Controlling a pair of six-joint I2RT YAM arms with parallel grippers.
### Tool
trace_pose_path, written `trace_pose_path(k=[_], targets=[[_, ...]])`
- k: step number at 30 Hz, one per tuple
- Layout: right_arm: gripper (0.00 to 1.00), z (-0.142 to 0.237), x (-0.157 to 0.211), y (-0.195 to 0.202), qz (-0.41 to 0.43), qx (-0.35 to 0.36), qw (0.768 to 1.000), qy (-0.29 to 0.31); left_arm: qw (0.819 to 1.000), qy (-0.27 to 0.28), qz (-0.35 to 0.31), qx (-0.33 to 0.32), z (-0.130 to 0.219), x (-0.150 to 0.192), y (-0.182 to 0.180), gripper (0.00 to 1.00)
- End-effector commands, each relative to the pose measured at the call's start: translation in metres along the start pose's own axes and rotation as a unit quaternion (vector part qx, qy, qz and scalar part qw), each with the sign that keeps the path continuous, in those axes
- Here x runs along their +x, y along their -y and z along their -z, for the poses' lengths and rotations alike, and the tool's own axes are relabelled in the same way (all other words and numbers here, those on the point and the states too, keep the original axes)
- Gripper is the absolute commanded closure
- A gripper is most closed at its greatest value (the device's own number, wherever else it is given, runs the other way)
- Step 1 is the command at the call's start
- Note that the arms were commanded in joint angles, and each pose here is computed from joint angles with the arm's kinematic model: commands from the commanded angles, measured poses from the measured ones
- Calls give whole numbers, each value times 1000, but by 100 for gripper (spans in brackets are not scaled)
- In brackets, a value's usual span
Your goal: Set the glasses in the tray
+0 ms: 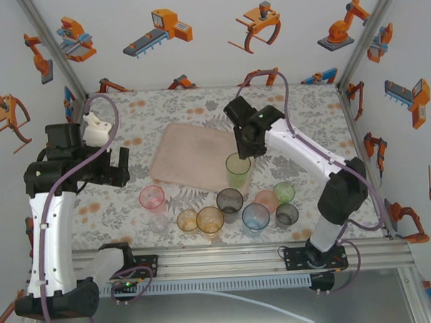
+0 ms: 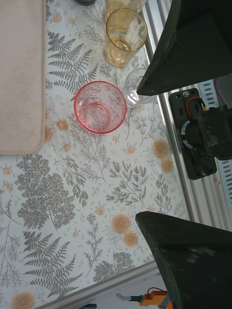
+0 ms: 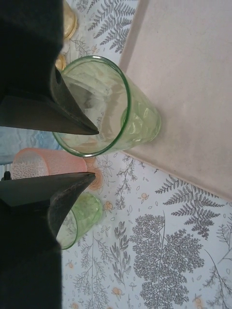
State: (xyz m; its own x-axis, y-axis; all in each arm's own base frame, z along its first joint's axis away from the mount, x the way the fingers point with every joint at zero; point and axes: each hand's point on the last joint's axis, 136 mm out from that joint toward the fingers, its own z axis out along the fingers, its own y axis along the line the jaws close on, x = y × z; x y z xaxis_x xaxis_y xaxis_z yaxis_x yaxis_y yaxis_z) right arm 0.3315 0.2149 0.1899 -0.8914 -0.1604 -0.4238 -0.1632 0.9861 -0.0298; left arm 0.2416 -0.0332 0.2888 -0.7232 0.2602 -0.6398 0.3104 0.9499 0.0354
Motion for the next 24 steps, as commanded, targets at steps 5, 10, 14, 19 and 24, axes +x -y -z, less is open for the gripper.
trace_pose_path(k=[5, 10, 14, 19, 24], targets=[[65, 73, 19, 21, -21, -36, 998, 38, 1000, 14, -7, 18, 2, -11, 5, 3], [68, 88, 74, 34, -45, -74, 996, 22, 999, 17, -16, 37, 2, -14, 12, 3], [69, 97, 116, 46, -69, -101, 992, 25, 998, 13, -22, 50, -2, -14, 16, 3], [68, 98, 150, 51, -79, -124, 989, 9, 998, 9, -27, 64, -7, -18, 20, 3], [67, 94, 162, 44, -53, -131, 990, -12, 997, 14, -23, 71, -9, -29, 23, 3]])
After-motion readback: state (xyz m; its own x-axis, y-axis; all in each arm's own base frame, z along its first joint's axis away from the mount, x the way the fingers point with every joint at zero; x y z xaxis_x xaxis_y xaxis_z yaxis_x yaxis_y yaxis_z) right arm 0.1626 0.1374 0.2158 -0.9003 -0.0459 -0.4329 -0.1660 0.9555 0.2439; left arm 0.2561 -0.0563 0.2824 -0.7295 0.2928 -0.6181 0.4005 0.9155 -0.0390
